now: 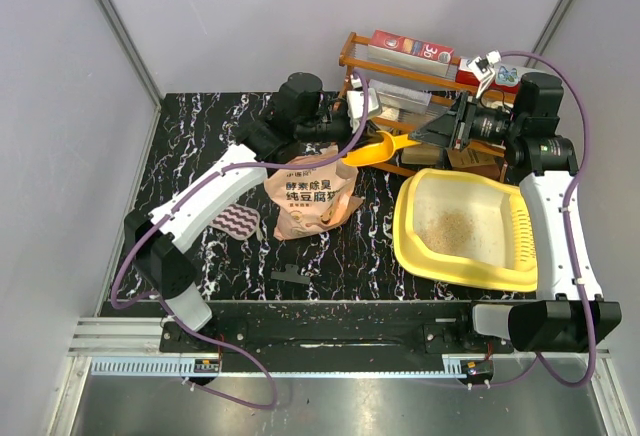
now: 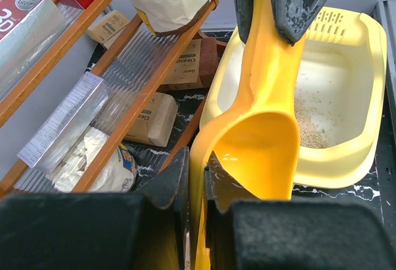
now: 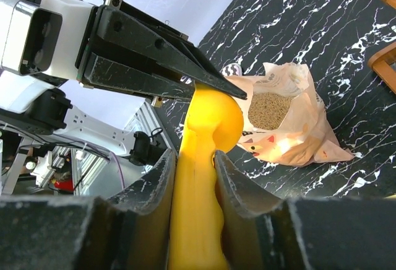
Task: Fill the litter box with clean litter
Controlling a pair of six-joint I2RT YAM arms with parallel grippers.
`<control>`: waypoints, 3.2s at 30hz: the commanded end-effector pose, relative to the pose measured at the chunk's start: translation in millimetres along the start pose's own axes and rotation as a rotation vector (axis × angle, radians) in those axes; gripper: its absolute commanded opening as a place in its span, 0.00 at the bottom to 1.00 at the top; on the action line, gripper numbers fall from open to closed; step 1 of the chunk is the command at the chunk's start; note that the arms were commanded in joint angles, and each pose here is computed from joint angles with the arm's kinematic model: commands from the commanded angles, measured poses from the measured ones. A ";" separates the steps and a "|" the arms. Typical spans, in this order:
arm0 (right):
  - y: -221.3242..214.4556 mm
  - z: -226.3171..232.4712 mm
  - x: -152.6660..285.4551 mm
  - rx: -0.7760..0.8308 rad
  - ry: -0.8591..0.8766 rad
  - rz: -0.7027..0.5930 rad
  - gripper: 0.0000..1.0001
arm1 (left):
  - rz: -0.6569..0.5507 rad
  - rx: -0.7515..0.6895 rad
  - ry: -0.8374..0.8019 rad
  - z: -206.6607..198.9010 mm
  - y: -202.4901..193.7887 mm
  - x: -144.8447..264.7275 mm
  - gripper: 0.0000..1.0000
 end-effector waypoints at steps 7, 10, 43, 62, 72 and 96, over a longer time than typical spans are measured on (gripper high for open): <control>10.2 1.1 6.1 0.187 -0.095 -0.016 0.00 | 0.087 -0.077 0.012 7.3 6.8 39.6 0.61; 15.5 -3.6 3.8 0.195 -0.098 0.020 0.00 | 0.182 -0.022 0.020 6.7 -14.8 69.5 0.64; -54.3 -78.5 -138.5 0.192 -0.516 0.328 0.00 | 0.427 0.130 -0.043 -30.4 -91.7 110.6 0.00; -133.8 -124.7 -204.8 -0.190 -0.374 0.526 0.00 | 0.359 0.122 0.066 -7.6 -84.4 97.6 0.00; -95.0 -98.8 -199.0 -0.395 -0.061 0.482 0.00 | 0.367 0.067 0.101 4.7 -76.7 100.2 0.00; -28.9 -123.0 -110.1 -0.630 0.042 0.224 0.00 | 0.436 -0.093 0.134 2.2 -65.8 132.8 0.00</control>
Point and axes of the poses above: each gripper's point midway between its finger pads, its own x axis back along the fingers, its own z axis along the line the jaws close on, y = z × x, the point moved 3 cm from there along x, back along the fingers, and after that the axes turned 8 degrees about -x, right-handed, at the moved point
